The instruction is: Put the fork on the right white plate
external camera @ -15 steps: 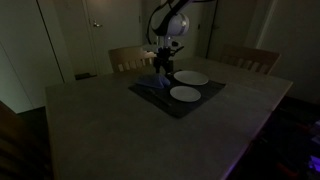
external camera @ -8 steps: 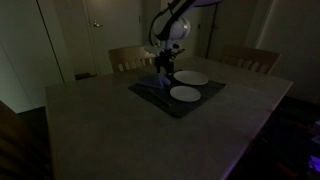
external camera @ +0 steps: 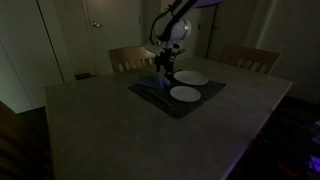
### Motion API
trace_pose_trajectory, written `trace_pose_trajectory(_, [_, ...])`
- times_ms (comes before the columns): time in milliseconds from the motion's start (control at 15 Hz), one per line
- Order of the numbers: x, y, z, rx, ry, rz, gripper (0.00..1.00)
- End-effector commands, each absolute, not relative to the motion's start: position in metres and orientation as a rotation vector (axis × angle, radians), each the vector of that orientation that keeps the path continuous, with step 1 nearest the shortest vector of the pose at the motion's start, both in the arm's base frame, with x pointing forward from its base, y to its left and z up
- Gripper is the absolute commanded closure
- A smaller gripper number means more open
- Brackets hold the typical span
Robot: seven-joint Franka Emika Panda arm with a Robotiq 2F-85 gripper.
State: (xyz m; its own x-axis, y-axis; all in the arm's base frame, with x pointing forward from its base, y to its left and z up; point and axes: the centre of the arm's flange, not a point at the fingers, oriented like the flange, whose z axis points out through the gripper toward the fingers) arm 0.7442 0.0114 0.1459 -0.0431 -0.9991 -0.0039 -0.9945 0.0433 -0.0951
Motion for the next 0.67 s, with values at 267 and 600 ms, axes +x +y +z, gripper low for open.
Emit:
trace_pose_trajectory(267, [0.726, 0.012, 0.16, -2.13, 2.262, -0.078, 0.0])
trace_pose_trajectory(600, [0.719, 0.007, 0.161, -2.147, 2.268, -0.049, 0.0])
